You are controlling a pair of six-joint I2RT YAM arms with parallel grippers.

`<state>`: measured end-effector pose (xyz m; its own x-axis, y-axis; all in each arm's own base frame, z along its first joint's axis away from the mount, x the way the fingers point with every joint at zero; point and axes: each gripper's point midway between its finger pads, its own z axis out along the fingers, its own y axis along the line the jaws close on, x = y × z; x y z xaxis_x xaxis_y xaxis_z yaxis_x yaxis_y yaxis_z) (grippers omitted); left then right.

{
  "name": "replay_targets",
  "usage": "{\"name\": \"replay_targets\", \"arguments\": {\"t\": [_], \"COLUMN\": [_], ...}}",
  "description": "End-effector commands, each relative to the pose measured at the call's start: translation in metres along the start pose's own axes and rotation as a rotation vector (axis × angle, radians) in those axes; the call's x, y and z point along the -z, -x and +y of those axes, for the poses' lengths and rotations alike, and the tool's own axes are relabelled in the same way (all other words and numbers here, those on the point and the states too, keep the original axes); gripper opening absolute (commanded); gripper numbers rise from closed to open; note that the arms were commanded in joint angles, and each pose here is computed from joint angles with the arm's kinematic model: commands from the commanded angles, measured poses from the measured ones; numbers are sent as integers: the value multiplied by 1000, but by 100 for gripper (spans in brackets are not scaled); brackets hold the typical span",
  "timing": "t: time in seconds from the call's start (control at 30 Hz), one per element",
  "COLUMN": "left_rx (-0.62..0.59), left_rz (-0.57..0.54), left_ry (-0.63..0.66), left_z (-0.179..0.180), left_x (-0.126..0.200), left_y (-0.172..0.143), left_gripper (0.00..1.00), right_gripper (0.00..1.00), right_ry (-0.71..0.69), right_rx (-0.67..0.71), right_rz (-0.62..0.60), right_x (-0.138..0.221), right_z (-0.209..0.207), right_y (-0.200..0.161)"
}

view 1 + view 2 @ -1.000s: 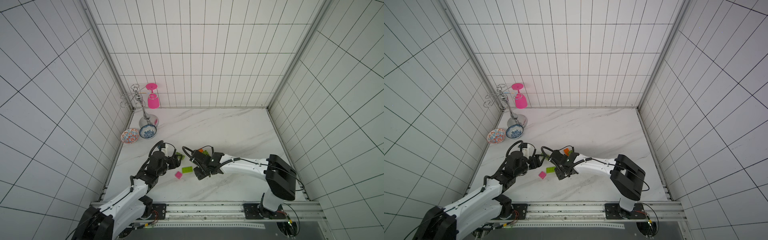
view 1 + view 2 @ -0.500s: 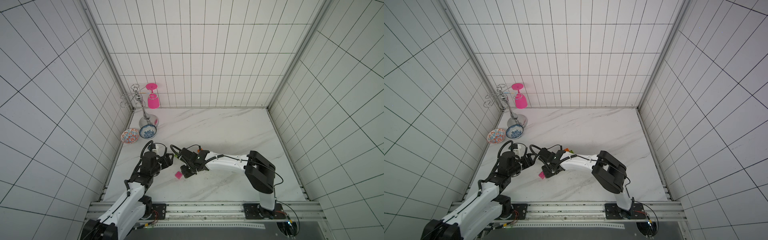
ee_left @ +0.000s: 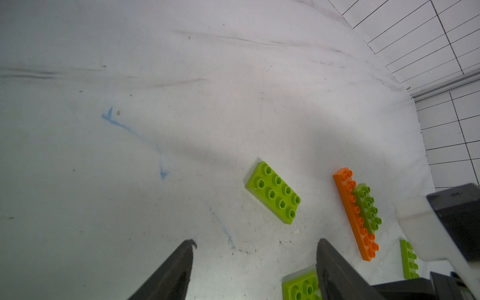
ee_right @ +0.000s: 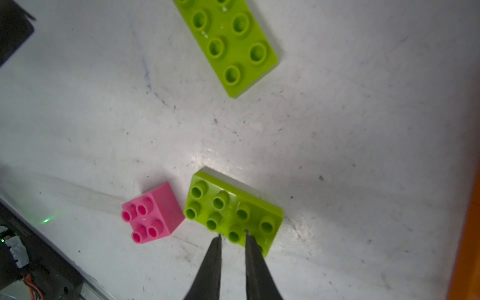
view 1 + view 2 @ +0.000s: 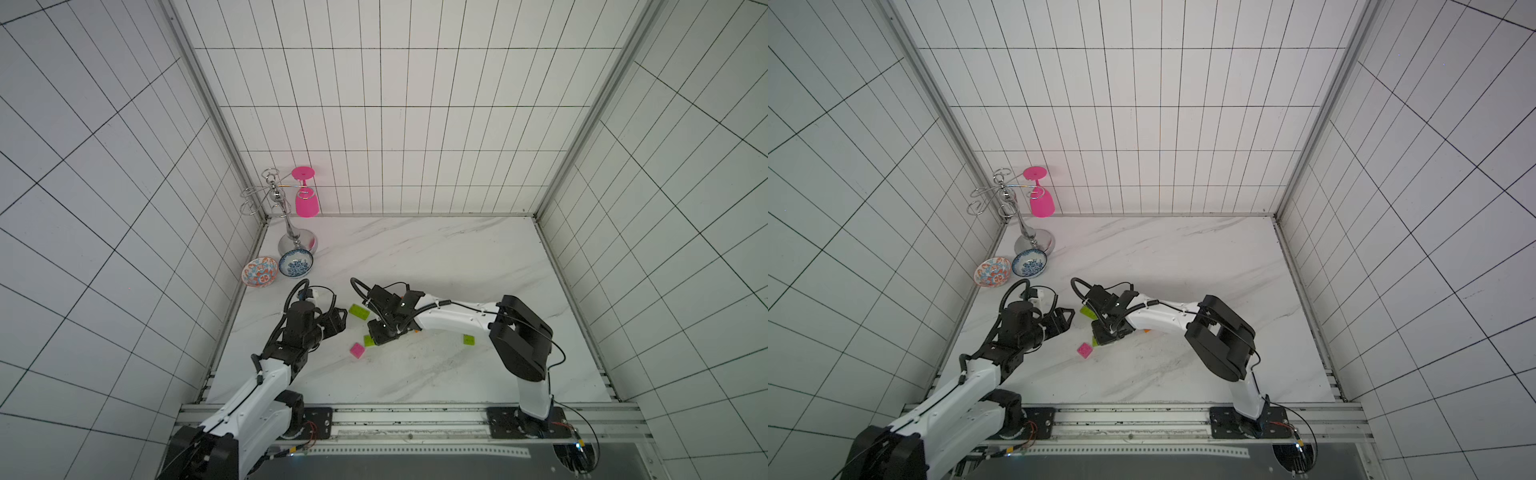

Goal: Assemble a small pinwheel with lego
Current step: Move the lego brick at the center of the board.

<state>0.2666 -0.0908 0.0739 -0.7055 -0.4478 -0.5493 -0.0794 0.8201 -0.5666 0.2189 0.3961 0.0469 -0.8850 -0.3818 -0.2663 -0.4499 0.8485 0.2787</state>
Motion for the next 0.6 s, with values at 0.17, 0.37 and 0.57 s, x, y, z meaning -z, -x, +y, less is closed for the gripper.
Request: {"name": "replay_targets", "arguments": {"t": [0.17, 0.37, 0.57], "left_rx": [-17, -18, -25], "left_rz": [-23, -10, 20], "left_ry": [-10, -22, -43], "left_z": [-7, -10, -15], "left_x": [0, -1, -3], "left_y": [13, 12, 9], "left_gripper": [76, 76, 76], "right_gripper": [20, 20, 23], "right_ry": [15, 8, -240], "right_rx": [18, 29, 80], "right_rz": [68, 94, 116], "right_x": [-10, -18, -14], "right_z": [-5, -7, -52], "right_y": [-12, -15, -19]}}
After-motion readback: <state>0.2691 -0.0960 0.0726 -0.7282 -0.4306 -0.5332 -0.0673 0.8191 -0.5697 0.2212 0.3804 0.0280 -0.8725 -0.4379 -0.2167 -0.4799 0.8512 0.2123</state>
